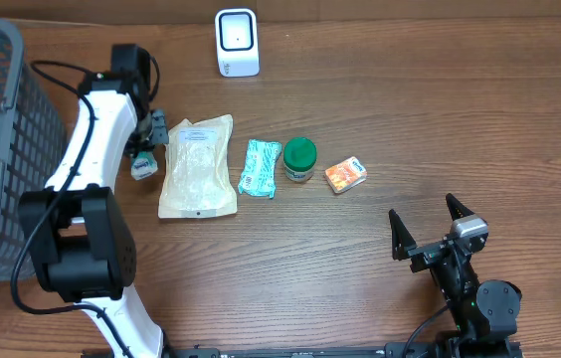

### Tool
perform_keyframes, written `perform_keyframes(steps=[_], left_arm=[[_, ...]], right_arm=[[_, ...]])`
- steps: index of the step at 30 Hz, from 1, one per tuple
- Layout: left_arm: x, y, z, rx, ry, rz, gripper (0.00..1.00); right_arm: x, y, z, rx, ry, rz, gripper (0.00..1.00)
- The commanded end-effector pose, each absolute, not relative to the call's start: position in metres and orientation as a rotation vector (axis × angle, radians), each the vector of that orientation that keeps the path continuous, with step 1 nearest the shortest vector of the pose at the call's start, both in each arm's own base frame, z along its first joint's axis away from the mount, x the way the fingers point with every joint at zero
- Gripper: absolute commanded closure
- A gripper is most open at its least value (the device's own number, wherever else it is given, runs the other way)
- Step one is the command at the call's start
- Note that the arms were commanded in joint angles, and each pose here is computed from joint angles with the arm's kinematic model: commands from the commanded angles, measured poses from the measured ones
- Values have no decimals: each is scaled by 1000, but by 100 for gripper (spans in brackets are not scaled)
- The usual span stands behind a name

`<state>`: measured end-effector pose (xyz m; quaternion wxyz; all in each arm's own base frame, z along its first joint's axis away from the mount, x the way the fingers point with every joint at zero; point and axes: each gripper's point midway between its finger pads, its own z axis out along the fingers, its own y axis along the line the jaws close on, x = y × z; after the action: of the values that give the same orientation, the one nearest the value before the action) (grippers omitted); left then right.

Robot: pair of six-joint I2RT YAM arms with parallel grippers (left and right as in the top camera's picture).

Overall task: Scan the item barcode
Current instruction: 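Carry the small teal box out and set it left of the tan bag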

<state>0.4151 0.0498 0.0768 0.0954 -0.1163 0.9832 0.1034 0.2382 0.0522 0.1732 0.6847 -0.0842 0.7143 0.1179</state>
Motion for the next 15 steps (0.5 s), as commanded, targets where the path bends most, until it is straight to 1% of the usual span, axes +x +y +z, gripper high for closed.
perform_keyframes(steps=[1, 2, 4, 6, 9, 13, 15], left_arm=[[405, 55, 61, -307, 2935, 351, 46], [404, 55, 60, -307, 2939, 352, 31], [405, 56, 61, -312, 2933, 360, 20], [407, 61, 71, -347, 2909, 390, 18], [413, 62, 101, -390, 2873, 384, 18], [425, 58, 170, -415, 2774, 317, 18], [427, 50, 213, -406, 2710, 233, 18]], right_arm=[[238, 53, 174, -188, 1593, 271, 0], [238, 53, 174, -188, 1593, 271, 0], [238, 53, 174, -188, 1593, 271, 0], [238, 53, 174, -188, 1593, 271, 0], [238, 53, 174, -188, 1593, 271, 0], [238, 53, 174, -188, 1593, 272, 0], [238, 53, 174, -188, 1593, 271, 0]])
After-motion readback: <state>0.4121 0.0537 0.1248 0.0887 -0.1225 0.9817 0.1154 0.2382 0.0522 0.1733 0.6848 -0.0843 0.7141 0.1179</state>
